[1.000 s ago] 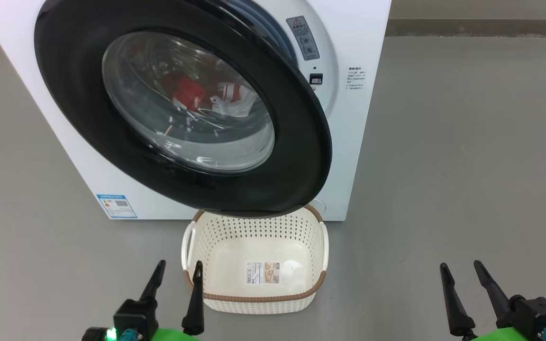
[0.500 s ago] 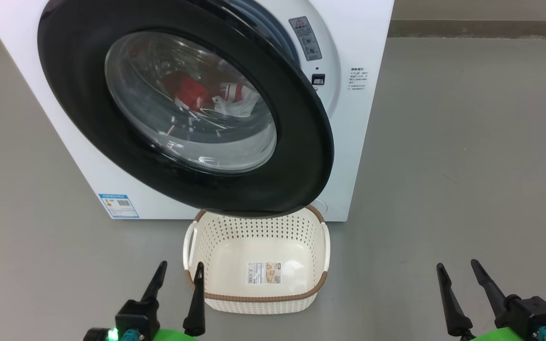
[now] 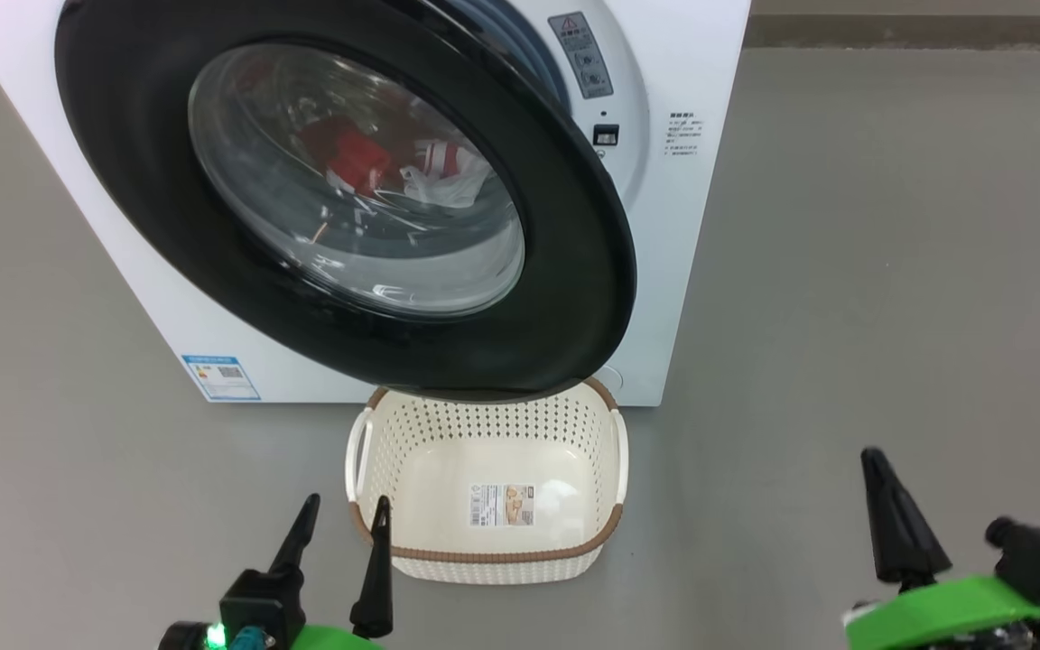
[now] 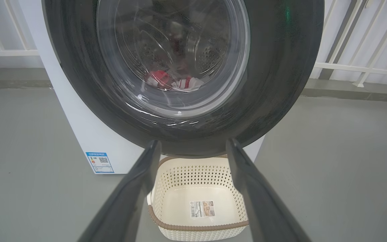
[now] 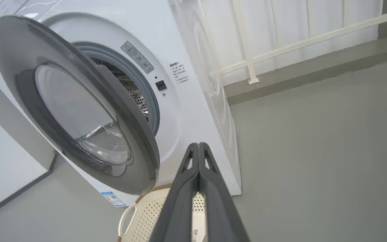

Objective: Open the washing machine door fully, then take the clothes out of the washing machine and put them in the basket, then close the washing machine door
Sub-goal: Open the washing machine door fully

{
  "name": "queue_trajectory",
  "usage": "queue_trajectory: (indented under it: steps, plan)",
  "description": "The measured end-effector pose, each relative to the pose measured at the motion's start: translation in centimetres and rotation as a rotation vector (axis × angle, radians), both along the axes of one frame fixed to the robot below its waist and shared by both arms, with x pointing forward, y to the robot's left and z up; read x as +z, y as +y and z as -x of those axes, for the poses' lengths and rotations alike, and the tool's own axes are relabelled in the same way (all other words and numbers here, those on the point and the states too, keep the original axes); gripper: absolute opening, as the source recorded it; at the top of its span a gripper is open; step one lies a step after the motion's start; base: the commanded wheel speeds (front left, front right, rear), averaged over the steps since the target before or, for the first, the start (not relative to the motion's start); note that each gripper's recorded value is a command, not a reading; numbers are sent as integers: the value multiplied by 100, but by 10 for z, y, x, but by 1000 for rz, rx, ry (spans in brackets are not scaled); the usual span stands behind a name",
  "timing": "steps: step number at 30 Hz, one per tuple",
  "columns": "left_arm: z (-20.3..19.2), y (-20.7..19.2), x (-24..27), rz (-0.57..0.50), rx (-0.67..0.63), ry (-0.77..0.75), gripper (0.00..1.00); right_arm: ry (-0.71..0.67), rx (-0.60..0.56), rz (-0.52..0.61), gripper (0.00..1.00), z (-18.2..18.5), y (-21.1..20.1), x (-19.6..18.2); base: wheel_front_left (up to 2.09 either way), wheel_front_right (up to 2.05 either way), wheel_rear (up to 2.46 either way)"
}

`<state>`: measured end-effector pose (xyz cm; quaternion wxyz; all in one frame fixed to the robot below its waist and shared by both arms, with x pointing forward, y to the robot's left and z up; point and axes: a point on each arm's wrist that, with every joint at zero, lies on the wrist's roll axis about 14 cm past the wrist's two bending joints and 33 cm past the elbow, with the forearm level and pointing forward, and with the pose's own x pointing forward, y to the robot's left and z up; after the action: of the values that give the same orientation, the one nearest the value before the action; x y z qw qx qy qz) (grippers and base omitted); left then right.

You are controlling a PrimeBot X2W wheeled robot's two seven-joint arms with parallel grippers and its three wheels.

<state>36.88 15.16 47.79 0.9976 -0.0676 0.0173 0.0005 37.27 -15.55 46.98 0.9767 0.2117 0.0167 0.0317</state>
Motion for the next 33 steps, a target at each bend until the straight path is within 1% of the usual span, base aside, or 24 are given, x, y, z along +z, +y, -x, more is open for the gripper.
queue_trajectory:
  steps: [1, 3, 4, 7, 12, 14, 17, 18, 23, 26, 30, 33]
  plan:
    - [-1, 0, 0, 1, -1, 1, 100, -7, -17, -81, 0, -5, 0, 4, 0, 0, 0]
    - [-2, -1, -2, 2, -3, 5, 100, -25, -28, -167, 0, -15, 1, 11, 0, 0, 0]
    - [-4, -2, -2, 3, -6, 6, 100, -33, -42, -236, 0, -21, 0, 15, 0, 0, 0]
    - [-11, -4, 1, 8, -7, -2, 100, -48, -45, -387, 0, -41, 1, 27, 0, 0, 0]
    - [-24, -8, 7, 9, -10, -20, 100, -55, -30, -605, 0, -75, -3, 45, 0, 0, 0]
    - [-28, -8, 7, 8, -12, -22, 100, -44, -23, -710, 0, -89, -5, 48, 0, 0, 0]
    - [-35, -8, 8, 4, -9, -25, 100, -19, -7, -838, 0, -109, -6, 50, 0, 0, 0]
    - [-35, -8, 8, 4, -9, -25, 100, -19, -7, -838, 0, -109, -6, 50, 0, 0, 0]
    - [-45, -6, 6, 2, 0, -23, 100, 41, 32, -1027, 0, -139, -1, 46, 0, 0, 0]
    - [-50, -3, 3, 6, 6, -17, 100, 115, 90, -1114, 0, -160, 13, 39, 0, 0, 0]
    - [-56, -1, 4, 2, 14, -21, 100, 184, 162, -1148, 0, -179, 35, 34, 0, 0, 0]
    - [-61, 0, 4, 3, 17, -21, 100, 235, 230, -1144, 0, -189, 56, 33, 0, 0, 0]
